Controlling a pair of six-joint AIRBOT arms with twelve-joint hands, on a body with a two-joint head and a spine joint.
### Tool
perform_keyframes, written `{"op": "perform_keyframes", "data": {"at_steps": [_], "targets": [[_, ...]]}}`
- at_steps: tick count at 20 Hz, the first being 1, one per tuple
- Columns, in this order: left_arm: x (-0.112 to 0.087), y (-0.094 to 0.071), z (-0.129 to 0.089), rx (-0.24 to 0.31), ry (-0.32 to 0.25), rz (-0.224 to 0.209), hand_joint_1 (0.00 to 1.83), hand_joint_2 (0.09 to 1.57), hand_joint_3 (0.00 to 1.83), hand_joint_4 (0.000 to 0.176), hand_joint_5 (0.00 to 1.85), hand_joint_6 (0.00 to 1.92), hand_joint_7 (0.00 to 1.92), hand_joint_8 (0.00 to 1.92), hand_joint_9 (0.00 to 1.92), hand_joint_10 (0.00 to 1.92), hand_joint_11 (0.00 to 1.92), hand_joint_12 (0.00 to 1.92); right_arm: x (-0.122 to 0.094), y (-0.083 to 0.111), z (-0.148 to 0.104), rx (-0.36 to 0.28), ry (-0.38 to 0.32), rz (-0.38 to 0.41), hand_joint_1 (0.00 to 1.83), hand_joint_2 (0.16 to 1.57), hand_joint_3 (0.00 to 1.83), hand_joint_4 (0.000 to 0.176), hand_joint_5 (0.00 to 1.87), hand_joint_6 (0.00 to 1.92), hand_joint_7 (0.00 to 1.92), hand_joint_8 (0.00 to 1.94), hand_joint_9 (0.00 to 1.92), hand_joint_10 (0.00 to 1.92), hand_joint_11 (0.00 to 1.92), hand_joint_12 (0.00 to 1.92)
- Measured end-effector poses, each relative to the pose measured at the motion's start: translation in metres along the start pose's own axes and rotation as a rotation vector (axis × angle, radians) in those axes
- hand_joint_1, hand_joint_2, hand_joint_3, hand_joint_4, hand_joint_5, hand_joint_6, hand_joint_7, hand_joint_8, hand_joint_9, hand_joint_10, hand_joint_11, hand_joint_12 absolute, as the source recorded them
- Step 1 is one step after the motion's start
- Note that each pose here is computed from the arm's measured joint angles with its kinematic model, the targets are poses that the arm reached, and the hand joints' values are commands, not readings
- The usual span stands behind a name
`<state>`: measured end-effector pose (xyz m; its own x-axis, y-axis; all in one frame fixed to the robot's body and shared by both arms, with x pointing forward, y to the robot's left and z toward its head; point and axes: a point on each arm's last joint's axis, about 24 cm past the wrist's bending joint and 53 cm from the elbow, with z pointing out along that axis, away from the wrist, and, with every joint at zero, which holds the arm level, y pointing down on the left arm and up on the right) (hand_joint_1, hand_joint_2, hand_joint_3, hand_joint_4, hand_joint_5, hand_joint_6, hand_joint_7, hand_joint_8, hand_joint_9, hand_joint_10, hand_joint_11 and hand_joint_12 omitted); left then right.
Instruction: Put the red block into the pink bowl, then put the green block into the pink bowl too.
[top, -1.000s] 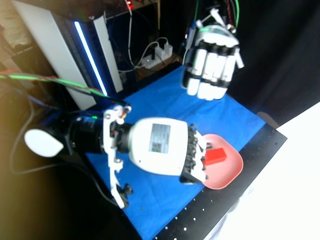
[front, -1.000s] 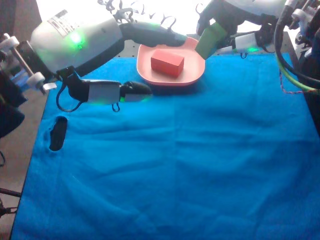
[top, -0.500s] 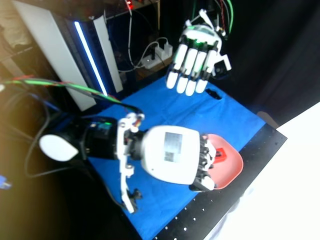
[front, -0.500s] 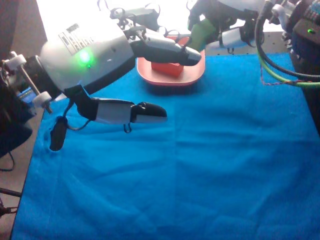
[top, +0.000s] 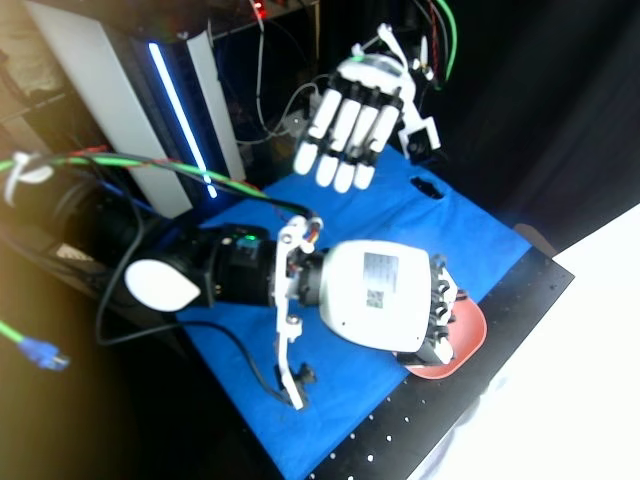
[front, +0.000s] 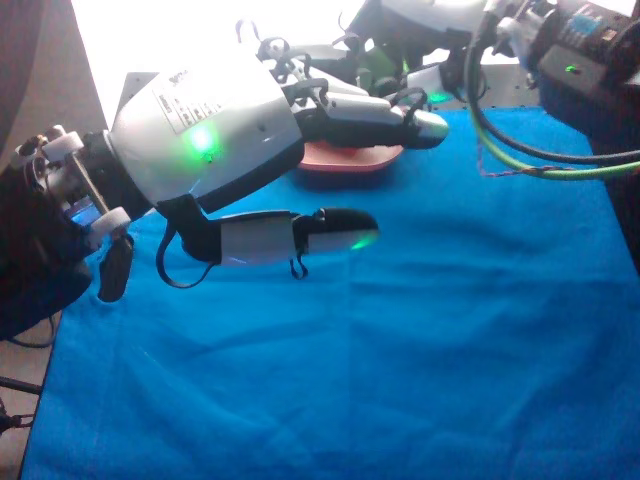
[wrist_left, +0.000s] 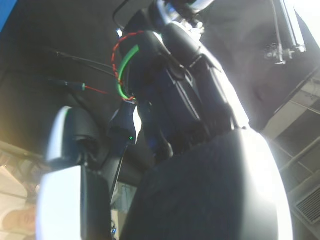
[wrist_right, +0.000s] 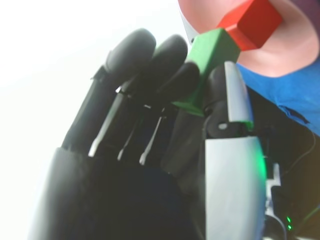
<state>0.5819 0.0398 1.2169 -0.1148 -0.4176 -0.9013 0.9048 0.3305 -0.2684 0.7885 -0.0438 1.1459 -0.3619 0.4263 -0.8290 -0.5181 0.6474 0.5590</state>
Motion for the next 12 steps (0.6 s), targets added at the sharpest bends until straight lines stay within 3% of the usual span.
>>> {"op": "perform_keyframes", "data": {"at_steps": [1,3,5,6,7,8,9,10,11,12], "targets": [[-0.0017,-0.0006,0.0,0.003,-0.007,-0.001,0.74,1.21,0.0,0.0,0.62,0.0,0.8,0.0,0.9,0.05,0.47,1.22,0.0033,0.0008,0.0026,0.001,0.004,0.002,1.27,1.1,0.0,0.0,1.0,0.74,1.08,1.06,1.08,0.98,0.88,1.47],[-0.0018,-0.004,0.0006,0.01,-0.011,-0.01,0.72,1.2,0.0,0.0,0.63,0.01,0.78,0.0,0.88,0.04,0.49,1.22,0.0086,0.0066,0.0057,-0.012,0.011,0.001,1.27,1.1,0.0,0.0,1.01,0.7,1.04,1.14,1.05,1.17,0.91,1.61],[-0.0008,-0.0053,0.0006,0.015,-0.006,-0.007,0.75,1.18,0.0,0.0,0.66,0.02,0.81,0.01,0.9,0.05,0.52,1.19,0.0097,0.0076,0.0064,-0.014,0.012,0.001,1.27,1.1,0.0,0.0,0.99,0.72,1.05,1.12,1.09,1.17,0.97,1.54],[-0.0014,-0.0045,0.0006,0.012,-0.009,-0.009,0.75,1.18,0.0,0.0,0.65,0.01,0.79,0.0,0.87,0.04,0.52,1.19,0.0093,0.0069,0.0063,-0.012,0.011,0.001,1.28,1.1,0.0,0.0,0.91,0.88,1.13,0.94,1.15,0.81,0.92,1.27],[-0.0017,-0.0039,0.0006,0.009,-0.01,-0.011,0.76,1.18,0.0,0.0,0.64,0.01,0.79,0.0,0.86,0.03,0.49,1.22,0.0091,0.0064,0.0062,-0.011,0.011,0.002,1.27,1.09,0.0,0.0,0.97,0.93,1.07,0.9,1.22,0.5,0.81,1.15],[-0.0017,-0.0039,0.0006,0.009,-0.01,-0.013,0.75,1.2,0.0,0.0,0.63,0.0,0.8,0.0,0.87,0.04,0.48,1.18,0.009,0.0057,0.0061,-0.008,0.011,0.002,1.35,1.04,0.0,0.0,0.72,0.42,1.14,0.76,1.22,0.39,0.79,1.24],[-0.0017,-0.0041,0.0006,0.01,-0.01,-0.015,0.75,1.19,0.0,0.0,0.62,0.0,0.81,0.01,0.88,0.04,0.48,1.18,0.009,0.0053,0.006,-0.007,0.012,0.001,1.15,0.99,0.0,0.0,0.66,0.16,1.03,0.35,1.15,0.3,0.74,1.29],[-0.0017,-0.0041,0.0006,0.01,-0.01,-0.018,0.75,1.19,0.0,0.0,0.62,0.0,0.81,0.01,0.88,0.04,0.47,1.17,0.0105,0.0037,0.006,0.0,0.018,-0.001,1.07,0.96,0.0,0.0,0.61,0.04,0.97,0.13,1.1,0.21,0.7,1.24],[-0.0017,-0.0039,0.0006,0.009,-0.01,-0.019,0.76,1.17,0.0,0.0,0.64,0.01,0.82,0.01,0.88,0.04,0.49,1.13,0.012,0.0017,0.0059,0.008,0.024,-0.002,1.03,0.91,0.0,0.009,0.51,0.01,0.86,0.03,1.0,0.11,0.62,1.17],[-0.0018,-0.0038,0.0006,0.009,-0.011,-0.019,0.75,1.17,0.0,0.0,0.62,0.0,0.8,0.0,0.87,0.04,0.48,1.11,0.0128,0.0005,0.0059,0.014,0.027,-0.002,0.99,0.88,0.0,0.047,0.45,0.0,0.78,0.0,0.92,0.06,0.57,1.14]]}}
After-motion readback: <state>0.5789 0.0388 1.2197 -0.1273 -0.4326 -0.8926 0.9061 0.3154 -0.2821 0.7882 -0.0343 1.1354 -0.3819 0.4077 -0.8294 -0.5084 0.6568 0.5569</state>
